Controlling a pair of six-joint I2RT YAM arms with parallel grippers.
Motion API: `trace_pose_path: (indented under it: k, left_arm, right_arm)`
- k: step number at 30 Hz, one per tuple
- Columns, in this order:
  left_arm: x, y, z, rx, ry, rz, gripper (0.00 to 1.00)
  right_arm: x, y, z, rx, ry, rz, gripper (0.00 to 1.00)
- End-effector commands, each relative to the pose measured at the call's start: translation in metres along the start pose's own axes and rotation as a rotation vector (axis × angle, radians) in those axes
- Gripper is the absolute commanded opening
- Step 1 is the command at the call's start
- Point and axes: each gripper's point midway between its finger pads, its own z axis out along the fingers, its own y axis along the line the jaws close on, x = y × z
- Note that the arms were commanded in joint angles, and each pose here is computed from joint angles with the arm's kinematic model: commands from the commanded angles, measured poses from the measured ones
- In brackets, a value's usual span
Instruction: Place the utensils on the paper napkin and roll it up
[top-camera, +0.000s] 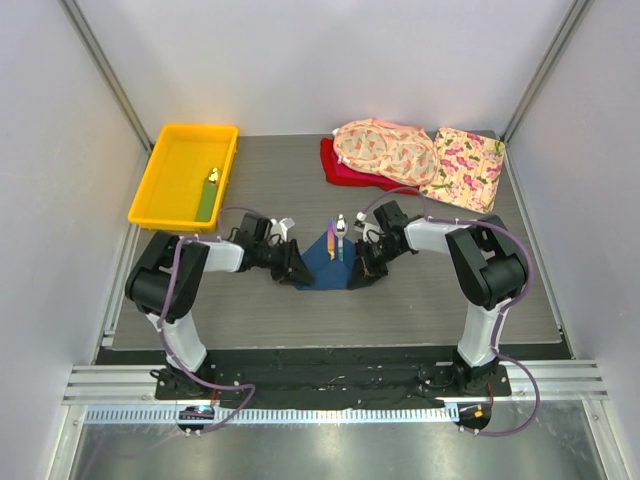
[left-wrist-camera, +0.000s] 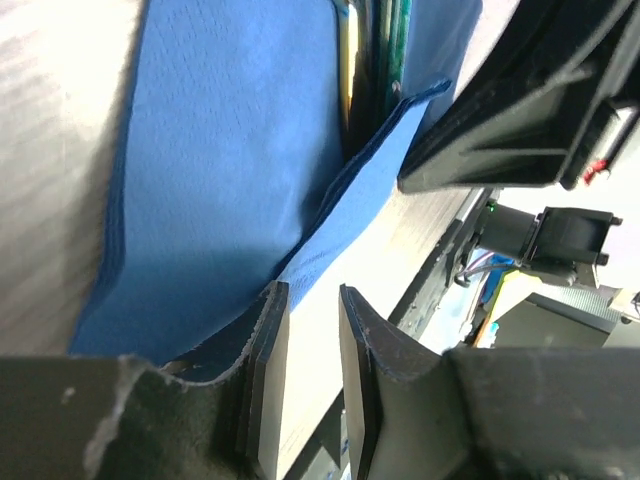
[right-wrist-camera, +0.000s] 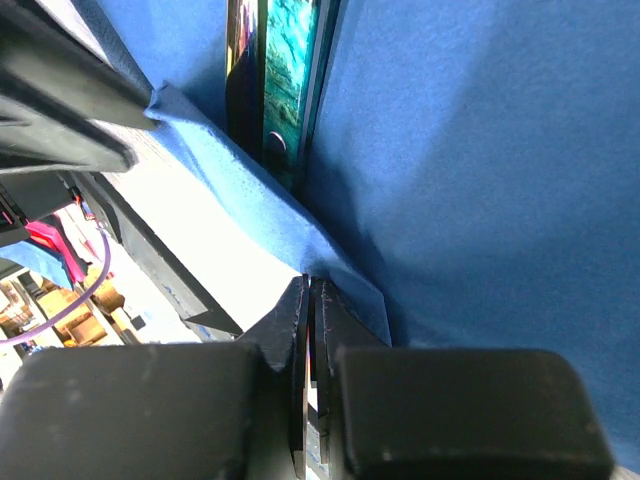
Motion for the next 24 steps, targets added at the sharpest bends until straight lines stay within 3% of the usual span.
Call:
trace_pose_path:
  k: [1,8,24]
  left_arm:
    - [-0.005,-0.028,-0.018,0.065,-0.038,0.11,0.31]
    - [0.015,-0.062,-0.016,0.129,0.006,0.17,0.31]
    - [0.008,0.01,0.003,-0.041,0.015,-0.028,0.26]
  right_arm:
    - [-0.003,-0.007,0.001,0.017,-0.012,-0.005,0.05]
    - [-0.003,-0.006,0.002,0.012,-0.014,0.003,0.05]
    - [-0.002,-0.009,0.002,0.018,-0.013,0.003,0.05]
